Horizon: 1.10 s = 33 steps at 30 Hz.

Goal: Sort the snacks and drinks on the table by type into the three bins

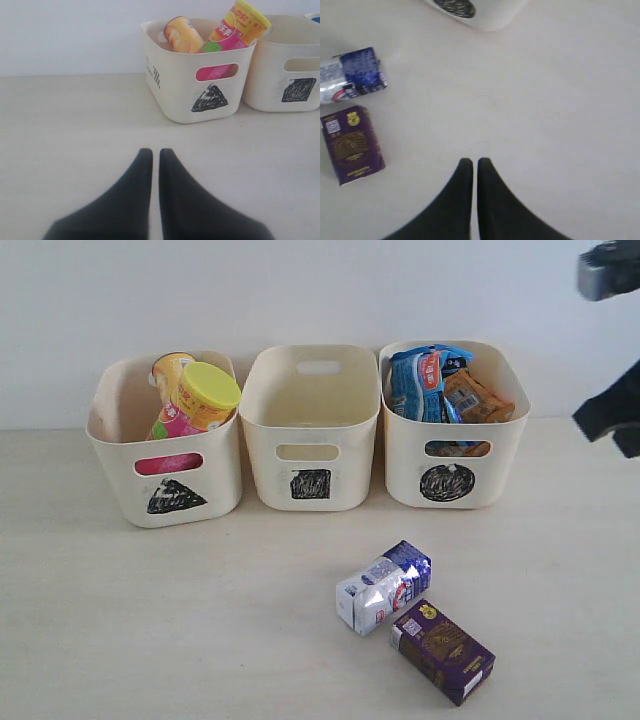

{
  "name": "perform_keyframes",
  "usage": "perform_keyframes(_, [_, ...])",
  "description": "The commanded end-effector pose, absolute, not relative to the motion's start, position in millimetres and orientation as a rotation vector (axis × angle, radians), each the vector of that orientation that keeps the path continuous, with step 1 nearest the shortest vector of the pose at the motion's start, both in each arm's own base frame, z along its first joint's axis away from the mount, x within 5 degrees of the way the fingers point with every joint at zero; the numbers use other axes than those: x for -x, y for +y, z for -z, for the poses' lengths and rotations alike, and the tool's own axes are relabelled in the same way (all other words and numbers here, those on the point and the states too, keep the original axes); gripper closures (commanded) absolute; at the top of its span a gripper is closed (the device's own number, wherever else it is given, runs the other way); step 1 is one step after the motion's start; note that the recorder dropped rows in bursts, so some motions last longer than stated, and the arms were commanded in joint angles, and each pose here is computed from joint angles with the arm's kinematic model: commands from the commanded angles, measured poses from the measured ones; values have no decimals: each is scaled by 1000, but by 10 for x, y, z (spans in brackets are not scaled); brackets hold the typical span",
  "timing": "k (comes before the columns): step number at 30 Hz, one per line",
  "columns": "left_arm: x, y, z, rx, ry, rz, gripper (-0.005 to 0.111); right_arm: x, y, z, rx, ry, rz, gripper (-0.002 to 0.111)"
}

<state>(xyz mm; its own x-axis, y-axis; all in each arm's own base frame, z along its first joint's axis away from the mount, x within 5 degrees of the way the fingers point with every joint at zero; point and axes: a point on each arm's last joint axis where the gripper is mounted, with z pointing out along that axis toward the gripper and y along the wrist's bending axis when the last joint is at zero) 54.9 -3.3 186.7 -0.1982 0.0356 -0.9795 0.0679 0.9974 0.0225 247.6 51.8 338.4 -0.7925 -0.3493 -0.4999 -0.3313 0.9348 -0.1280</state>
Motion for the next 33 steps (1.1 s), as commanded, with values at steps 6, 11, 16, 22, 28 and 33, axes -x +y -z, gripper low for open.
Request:
perform_keyframes(6, [-547,-32,-1881,-65,1759,37,103,-1924,247,-3519,145,2220,-30,109])
perform_keyframes(11, [-547,-32,-1881,-65,1759,37,103,-1640,221,-3537,52,2117,-112,109])
perform_keyframes(16, [-547,-32,-1880,-65,1761,36,103,-1417,205,-3634,1,2076,-171,109])
perform_keyframes(22, [-547,-32,-1880,-65,1761,36,103,-1277,167,-3681,243,2006,2,109])
perform_keyframes(28, [-547,-32,-1880,-65,1761,36,103,-1148,85,-3478,356,1924,152,109])
perform_keyframes(33, [-547,-32,-1880,-65,1761,36,103,-932,-34,-3151,255,1920,228,109])
